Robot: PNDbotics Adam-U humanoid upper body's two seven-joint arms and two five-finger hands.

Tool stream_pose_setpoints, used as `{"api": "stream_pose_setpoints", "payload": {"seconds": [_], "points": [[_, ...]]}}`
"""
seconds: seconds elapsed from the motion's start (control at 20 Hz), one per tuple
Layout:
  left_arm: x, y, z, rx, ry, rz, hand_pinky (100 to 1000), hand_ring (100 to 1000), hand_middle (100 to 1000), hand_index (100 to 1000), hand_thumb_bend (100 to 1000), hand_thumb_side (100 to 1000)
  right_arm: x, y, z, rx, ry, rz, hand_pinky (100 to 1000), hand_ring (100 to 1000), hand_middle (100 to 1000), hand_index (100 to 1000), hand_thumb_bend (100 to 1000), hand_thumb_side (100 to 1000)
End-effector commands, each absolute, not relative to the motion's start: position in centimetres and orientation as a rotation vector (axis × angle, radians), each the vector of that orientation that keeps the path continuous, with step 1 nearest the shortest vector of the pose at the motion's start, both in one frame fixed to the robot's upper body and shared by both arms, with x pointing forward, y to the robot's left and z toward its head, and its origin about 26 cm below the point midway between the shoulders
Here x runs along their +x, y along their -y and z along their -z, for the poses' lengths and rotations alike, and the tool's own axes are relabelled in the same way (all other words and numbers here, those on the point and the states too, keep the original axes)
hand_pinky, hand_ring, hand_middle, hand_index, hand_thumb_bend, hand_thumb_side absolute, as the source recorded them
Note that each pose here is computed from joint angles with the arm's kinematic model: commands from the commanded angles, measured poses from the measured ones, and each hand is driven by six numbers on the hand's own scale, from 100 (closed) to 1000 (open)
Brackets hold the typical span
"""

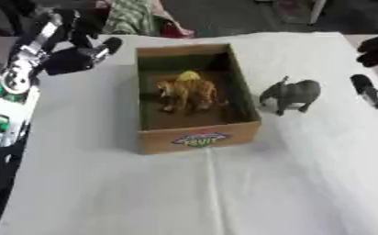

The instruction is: Pick up objects on the table and place them in the box.

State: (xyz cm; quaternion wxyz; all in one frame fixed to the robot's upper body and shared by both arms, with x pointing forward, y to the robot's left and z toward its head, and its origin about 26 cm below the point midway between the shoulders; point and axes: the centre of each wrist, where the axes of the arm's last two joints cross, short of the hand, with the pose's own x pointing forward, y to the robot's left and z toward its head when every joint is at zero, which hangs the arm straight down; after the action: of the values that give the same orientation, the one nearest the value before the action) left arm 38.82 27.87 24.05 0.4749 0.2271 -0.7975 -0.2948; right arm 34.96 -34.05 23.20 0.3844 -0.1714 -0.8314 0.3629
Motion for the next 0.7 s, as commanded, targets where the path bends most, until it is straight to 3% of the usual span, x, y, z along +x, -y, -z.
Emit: {"api": "stream_pose_setpoints", "payload": {"seconds": [0.05, 0.3, 0.7], "points": [[36.7, -29.1, -25.5, 0.595, 2.007, 0.632, 545, 500, 517, 685, 492, 458, 34.9, 35.0, -25.8, -0.528, 2.102, -1.047, 725, 736, 728, 796, 281, 100], [34.7, -29.7, -24.4, 0.563, 2.004, 0.481, 537, 493, 509, 681, 475, 436, 35.8, 34.4, -27.6, -0.535, 2.088, -1.162, 727, 753, 749, 810, 300, 100], [34.1, -29.2, -23.1, 0.502, 2.027, 0.335, 539, 496, 512, 686, 475, 437, 38.0, 33.6, -27.6, -0.492, 2.035, -1.242, 746, 812, 802, 826, 366, 100]]}}
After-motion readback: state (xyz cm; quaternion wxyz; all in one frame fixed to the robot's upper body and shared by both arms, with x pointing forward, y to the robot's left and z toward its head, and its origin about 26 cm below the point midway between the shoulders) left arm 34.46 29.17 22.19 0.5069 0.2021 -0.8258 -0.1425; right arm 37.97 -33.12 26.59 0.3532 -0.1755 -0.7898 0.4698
